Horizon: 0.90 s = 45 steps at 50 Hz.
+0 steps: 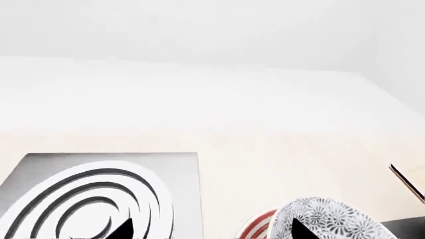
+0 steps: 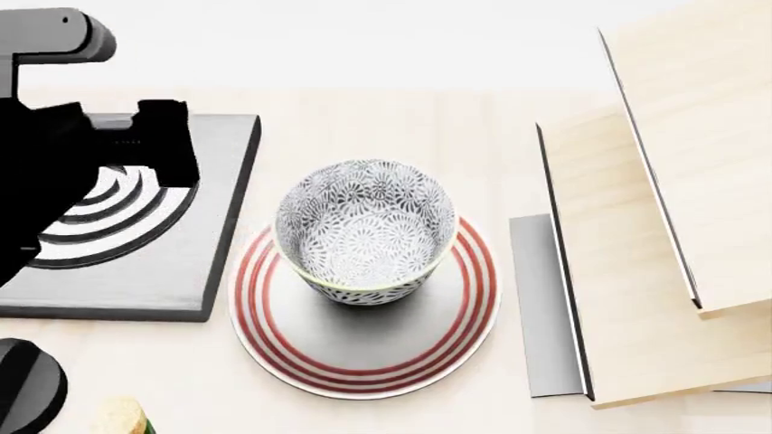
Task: Pick up the akita bowl and put it on the plate.
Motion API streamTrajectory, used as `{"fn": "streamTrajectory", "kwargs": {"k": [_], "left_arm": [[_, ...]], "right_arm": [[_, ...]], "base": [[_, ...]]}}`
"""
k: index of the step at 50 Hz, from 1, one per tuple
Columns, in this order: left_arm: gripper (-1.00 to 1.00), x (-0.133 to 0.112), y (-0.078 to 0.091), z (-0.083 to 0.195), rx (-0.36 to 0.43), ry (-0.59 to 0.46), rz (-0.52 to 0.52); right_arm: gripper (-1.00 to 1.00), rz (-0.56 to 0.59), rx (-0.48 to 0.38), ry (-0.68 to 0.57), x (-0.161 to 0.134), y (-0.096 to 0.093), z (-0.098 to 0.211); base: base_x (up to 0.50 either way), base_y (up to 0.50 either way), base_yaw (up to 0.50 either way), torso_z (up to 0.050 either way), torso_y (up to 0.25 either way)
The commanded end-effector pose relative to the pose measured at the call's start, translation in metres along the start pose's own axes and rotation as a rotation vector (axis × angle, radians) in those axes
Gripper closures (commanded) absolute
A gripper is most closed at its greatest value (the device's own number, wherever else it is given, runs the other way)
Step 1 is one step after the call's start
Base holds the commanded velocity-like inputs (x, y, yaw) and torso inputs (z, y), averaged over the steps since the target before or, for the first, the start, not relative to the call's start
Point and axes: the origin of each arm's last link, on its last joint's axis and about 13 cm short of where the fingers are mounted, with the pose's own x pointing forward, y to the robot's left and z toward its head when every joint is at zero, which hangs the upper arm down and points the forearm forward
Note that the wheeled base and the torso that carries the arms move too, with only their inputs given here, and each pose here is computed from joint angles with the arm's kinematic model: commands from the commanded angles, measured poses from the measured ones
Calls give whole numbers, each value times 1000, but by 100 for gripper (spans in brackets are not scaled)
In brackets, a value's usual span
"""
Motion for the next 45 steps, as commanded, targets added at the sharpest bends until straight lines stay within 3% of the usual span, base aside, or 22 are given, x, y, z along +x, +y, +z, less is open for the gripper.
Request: {"fn": "streamTrajectory", "kwargs": {"k": [1, 3, 7, 11, 12, 14, 16, 18, 21, 23, 25, 29, 33, 34, 45], "left_arm": [[-100, -51, 13, 14, 54, -195, 47], [-100, -63, 14, 9, 78, -245, 36], [-100, -82, 17, 3, 51, -369, 26], [-100, -103, 26, -16, 69, -467, 83], [-100, -113, 28, -21, 37, -514, 94], [-100, -127, 31, -28, 63, -557, 97], [-100, -144, 36, -40, 108, -612, 164], [-100, -153, 39, -44, 78, -637, 184], [-100, -173, 44, -51, 92, -694, 229], [-100, -180, 45, -54, 143, -718, 263], [-100, -195, 46, -56, 117, -771, 285], [-100, -204, 39, -60, 147, -874, 346], [-100, -221, 20, -66, 150, -929, 312], [-100, -228, 14, -70, 182, -954, 309], [-100, -233, 9, -69, 207, -1060, 283]], "right_arm": [[-100, -20, -14, 16, -3, -4, 2], [-100, -33, -11, 2, -3, -7, 7], [-100, -53, -2, -31, -5, -12, 19], [-100, -74, 29, -87, -10, -18, 38], [-100, -77, 33, -104, -12, -19, 44], [-100, -83, 46, -134, -16, -21, 53], [-100, -90, 56, -181, -23, -24, 69], [-100, -96, 57, -203, -27, -26, 75], [-100, -101, 53, -262, -34, -28, 91], [-100, -101, 50, -291, -40, -29, 101], [-100, -103, 48, -313, -43, -29, 107], [-100, -109, 39, -380, -53, -31, 123], [-100, -140, 5, -471, -67, -33, 142], [-100, -140, 8, -495, -72, -34, 148], [-100, -147, 0, -589, -92, -36, 169]], "base": [[0, 0, 0, 0, 0], [0, 0, 0, 0, 0], [0, 0, 0, 0, 0], [0, 0, 0, 0, 0], [0, 0, 0, 0, 0], [0, 0, 0, 0, 0], [0, 0, 0, 0, 0], [0, 0, 0, 0, 0], [0, 0, 0, 0, 0], [0, 0, 0, 0, 0], [0, 0, 0, 0, 0], [0, 0, 0, 0, 0], [0, 0, 0, 0, 0], [0, 0, 0, 0, 0], [0, 0, 0, 0, 0]]}}
